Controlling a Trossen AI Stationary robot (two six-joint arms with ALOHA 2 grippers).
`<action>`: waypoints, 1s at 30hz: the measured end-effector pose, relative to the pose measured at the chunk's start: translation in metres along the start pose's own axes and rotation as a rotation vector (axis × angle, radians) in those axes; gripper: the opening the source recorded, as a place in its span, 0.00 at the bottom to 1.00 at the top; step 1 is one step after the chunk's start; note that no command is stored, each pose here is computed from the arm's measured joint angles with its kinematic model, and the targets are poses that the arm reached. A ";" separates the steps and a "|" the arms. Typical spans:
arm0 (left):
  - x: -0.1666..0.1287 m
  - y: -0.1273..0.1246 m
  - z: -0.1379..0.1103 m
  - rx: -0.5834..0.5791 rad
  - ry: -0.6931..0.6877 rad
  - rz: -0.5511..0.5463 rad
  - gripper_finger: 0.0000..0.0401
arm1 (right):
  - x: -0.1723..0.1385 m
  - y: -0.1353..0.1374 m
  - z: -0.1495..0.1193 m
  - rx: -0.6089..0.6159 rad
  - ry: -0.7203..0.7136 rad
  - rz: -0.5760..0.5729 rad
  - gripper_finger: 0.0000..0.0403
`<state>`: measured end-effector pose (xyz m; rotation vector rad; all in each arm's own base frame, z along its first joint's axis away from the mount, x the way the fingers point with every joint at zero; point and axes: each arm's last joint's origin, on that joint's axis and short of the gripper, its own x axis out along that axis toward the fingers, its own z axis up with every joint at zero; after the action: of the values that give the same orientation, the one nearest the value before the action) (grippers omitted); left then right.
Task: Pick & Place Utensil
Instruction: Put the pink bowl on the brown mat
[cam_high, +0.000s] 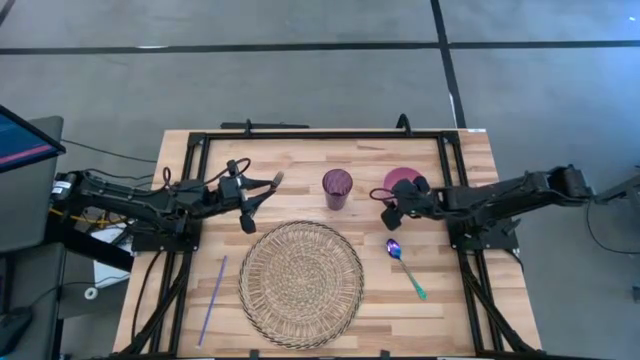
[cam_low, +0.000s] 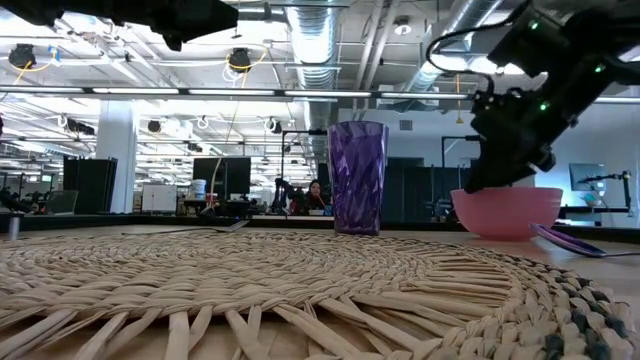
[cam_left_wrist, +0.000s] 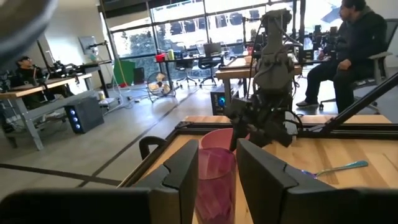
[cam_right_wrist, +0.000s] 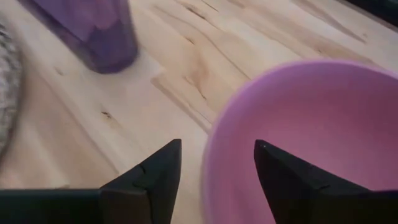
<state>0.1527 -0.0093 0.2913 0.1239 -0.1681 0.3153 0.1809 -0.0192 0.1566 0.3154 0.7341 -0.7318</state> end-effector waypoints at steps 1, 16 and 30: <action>0.000 0.000 0.000 0.000 0.000 0.000 0.28 | 0.002 0.000 0.000 -0.001 0.007 -0.009 0.48; 0.000 0.000 0.000 -0.002 0.000 0.000 0.28 | 0.010 -0.003 -0.003 -0.027 0.045 -0.050 0.03; 0.000 0.000 0.000 -0.002 0.000 0.000 0.28 | -0.021 0.023 0.012 -0.043 0.001 0.213 0.01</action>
<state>0.1527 -0.0094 0.2913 0.1224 -0.1684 0.3149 0.1920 0.0019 0.1801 0.3489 0.7044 -0.5139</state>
